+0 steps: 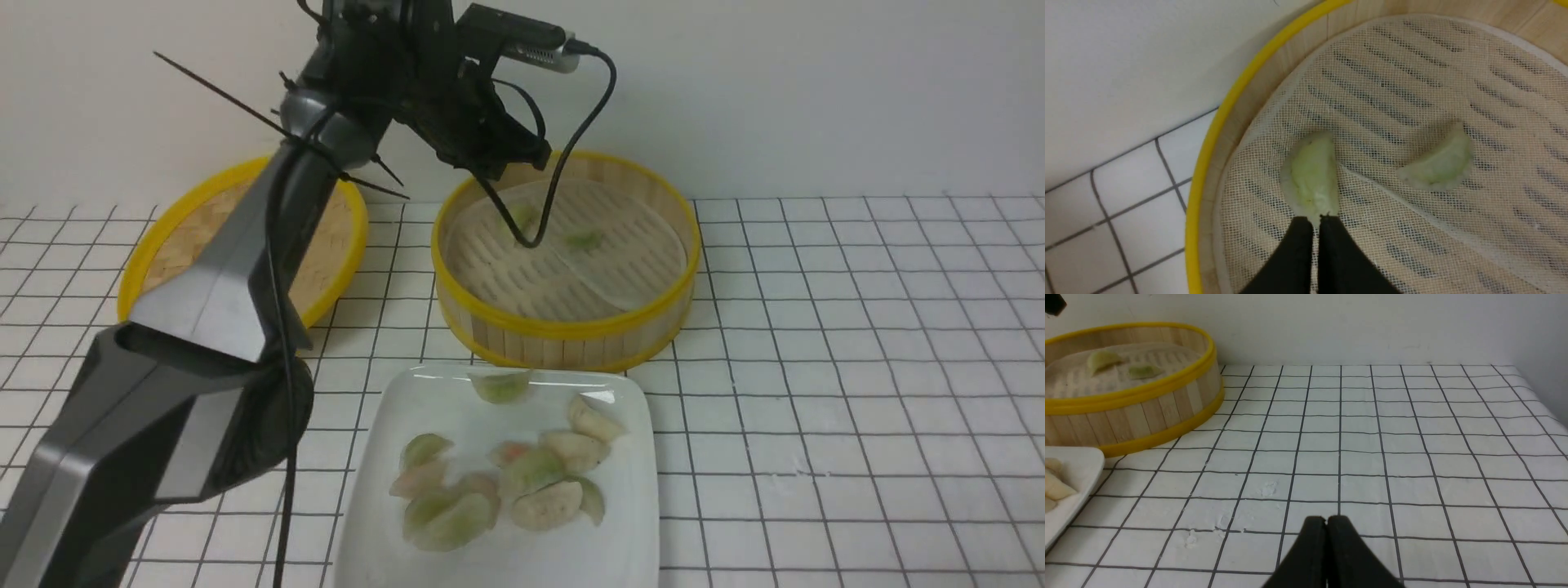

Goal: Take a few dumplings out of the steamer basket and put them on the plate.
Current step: Use the left arm to grab a dumpling from the steamer, then use the left arm to put the dumpling into the plate

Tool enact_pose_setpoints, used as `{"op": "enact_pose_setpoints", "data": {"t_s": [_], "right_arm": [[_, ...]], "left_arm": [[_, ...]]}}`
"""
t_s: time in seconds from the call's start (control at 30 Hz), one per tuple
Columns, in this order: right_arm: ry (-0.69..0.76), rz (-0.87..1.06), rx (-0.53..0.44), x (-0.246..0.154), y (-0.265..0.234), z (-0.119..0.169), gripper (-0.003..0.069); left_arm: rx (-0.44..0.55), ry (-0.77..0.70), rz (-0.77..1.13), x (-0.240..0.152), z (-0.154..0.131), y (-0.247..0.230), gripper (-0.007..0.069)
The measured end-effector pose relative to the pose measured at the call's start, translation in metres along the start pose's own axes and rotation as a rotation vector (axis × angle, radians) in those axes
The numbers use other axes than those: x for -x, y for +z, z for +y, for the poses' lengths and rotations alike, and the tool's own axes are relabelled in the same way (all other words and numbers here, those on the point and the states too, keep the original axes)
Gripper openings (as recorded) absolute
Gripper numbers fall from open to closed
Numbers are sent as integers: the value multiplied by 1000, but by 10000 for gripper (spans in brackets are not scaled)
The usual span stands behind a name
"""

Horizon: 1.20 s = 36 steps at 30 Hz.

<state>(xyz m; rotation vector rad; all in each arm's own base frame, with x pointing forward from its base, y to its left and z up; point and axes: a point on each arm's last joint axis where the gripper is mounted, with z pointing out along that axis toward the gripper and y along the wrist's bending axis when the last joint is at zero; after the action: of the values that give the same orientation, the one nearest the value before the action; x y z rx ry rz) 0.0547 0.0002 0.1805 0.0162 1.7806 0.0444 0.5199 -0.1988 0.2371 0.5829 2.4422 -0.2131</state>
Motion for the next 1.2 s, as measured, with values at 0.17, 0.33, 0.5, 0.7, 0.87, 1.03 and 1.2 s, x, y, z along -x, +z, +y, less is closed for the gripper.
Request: {"op": "enact_pose_setpoints", "data": {"t_s": [0.17,0.33,0.5,0.7,0.87,1.03,1.2], "right_arm": [[0,0,0,0,0,0,-15],[0,0,0,0,0,0,-15],[0,0,0,0,0,0,-15],[0,0,0,0,0,0,-15],[0,0,0,0,0,0,-15],[0,0,0,0,0,0,-15],[0,0,0,0,0,0,-15]], "left_arm": [[-2,30,41,-11,1,23,201],[17,42,-13,-14,4,44,407],[24,36,-44,-22,6,69,455],[16,24,-29,-27,6,76,213],[13,32,25,-10,3,24,208],[-17,-2,-130,30,-6,-88,208],[-103,-24,-131,28,-23,-176,208]]}}
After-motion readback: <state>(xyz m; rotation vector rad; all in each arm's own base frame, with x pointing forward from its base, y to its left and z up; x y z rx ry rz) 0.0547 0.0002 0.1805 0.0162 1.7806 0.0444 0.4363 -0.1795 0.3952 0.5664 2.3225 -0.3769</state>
